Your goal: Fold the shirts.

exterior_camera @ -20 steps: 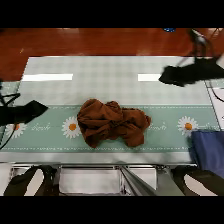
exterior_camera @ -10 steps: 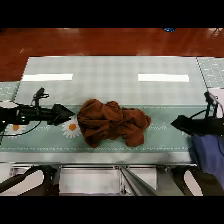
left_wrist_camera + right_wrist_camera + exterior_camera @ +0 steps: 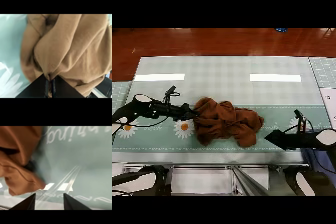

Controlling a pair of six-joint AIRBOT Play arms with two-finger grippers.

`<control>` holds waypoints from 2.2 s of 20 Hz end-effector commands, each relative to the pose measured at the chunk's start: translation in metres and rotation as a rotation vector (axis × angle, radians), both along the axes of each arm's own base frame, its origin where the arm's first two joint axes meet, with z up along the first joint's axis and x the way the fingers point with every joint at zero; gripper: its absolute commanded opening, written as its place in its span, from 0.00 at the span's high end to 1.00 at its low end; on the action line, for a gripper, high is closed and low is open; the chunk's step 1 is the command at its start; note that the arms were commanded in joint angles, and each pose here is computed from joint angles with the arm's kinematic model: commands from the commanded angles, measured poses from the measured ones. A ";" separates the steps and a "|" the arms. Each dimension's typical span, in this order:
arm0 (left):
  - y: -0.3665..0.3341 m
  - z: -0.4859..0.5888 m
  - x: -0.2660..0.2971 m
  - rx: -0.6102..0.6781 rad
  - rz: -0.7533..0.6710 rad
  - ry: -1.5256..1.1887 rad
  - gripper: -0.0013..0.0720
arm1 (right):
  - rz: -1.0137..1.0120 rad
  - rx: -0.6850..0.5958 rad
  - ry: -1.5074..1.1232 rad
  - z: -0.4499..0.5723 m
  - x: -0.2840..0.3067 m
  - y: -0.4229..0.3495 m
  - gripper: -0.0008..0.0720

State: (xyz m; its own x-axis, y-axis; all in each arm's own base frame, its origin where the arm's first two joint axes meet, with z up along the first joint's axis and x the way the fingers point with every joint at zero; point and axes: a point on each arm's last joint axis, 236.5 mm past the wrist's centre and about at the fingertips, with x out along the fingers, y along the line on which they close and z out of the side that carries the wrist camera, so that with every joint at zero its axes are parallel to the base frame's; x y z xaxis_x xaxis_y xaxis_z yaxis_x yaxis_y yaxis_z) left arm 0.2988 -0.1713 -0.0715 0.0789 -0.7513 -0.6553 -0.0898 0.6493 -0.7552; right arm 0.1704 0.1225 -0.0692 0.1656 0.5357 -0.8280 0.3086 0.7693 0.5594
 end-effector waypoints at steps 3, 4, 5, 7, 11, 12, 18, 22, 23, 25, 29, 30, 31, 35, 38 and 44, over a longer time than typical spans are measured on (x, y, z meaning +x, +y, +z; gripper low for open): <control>-0.004 0.011 0.015 0.001 -0.017 -0.049 0.95 | 0.032 0.036 -0.006 -0.016 0.006 0.050 0.44; -0.005 0.011 0.013 -0.003 -0.022 -0.045 0.95 | 0.035 0.041 0.000 -0.023 0.008 0.058 0.43; -0.006 0.012 0.012 -0.007 -0.027 -0.041 0.95 | 0.045 0.045 0.000 -0.027 0.011 0.065 0.44; -0.006 0.012 0.011 -0.009 -0.030 -0.038 0.95 | 0.070 0.062 0.003 -0.032 0.016 0.082 0.44; -0.007 0.013 0.009 -0.013 -0.034 -0.035 0.95 | 0.156 0.079 -0.013 -0.035 0.029 0.116 0.82; -0.007 0.014 0.009 -0.017 -0.038 -0.034 0.95 | 0.200 0.088 -0.047 -0.027 0.035 0.124 0.95; 0.038 0.151 0.083 -0.116 0.077 -0.345 0.95 | 0.249 -0.019 -0.486 0.149 0.167 0.082 0.95; 0.070 0.329 0.114 -0.103 0.165 -0.753 0.95 | 0.169 -0.161 -0.903 0.356 0.212 0.025 0.96; 0.073 0.373 0.109 -0.077 0.157 -0.861 0.95 | 0.169 -0.202 -0.986 0.397 0.205 0.016 0.95; 0.077 0.439 0.090 0.004 0.142 -1.032 0.95 | 0.175 -0.290 -1.108 0.463 0.177 0.000 0.95; 0.095 0.524 0.035 0.258 0.205 -1.262 0.95 | 0.156 -0.385 -1.258 0.531 0.108 -0.023 0.95; 0.096 0.539 0.016 0.313 0.216 -1.316 0.95 | 0.143 -0.409 -1.277 0.537 0.090 -0.030 0.95; 0.094 0.548 -0.004 0.356 0.221 -1.354 0.95 | 0.138 -0.421 -1.292 0.542 0.073 -0.034 0.95; 0.080 0.554 -0.075 0.495 0.175 -1.421 0.95 | 0.109 -0.477 -1.324 0.547 0.021 -0.052 0.95; 0.069 0.537 -0.104 0.478 0.135 -1.385 0.95 | 0.133 -0.511 -1.213 0.514 0.010 -0.061 0.95; 0.050 0.373 -0.064 0.365 -0.006 -0.916 0.95 | 0.221 -0.471 -0.942 0.414 0.062 -0.047 0.95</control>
State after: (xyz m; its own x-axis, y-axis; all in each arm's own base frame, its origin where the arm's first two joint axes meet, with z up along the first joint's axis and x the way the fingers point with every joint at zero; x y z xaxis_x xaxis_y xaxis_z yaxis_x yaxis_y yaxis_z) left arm 0.2231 -0.1160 0.3788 0.7762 -0.5005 -0.3834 0.4694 0.8647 -0.1786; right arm 0.2115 0.0713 0.3946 0.8480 0.2957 -0.4398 -0.2791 0.9547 0.1036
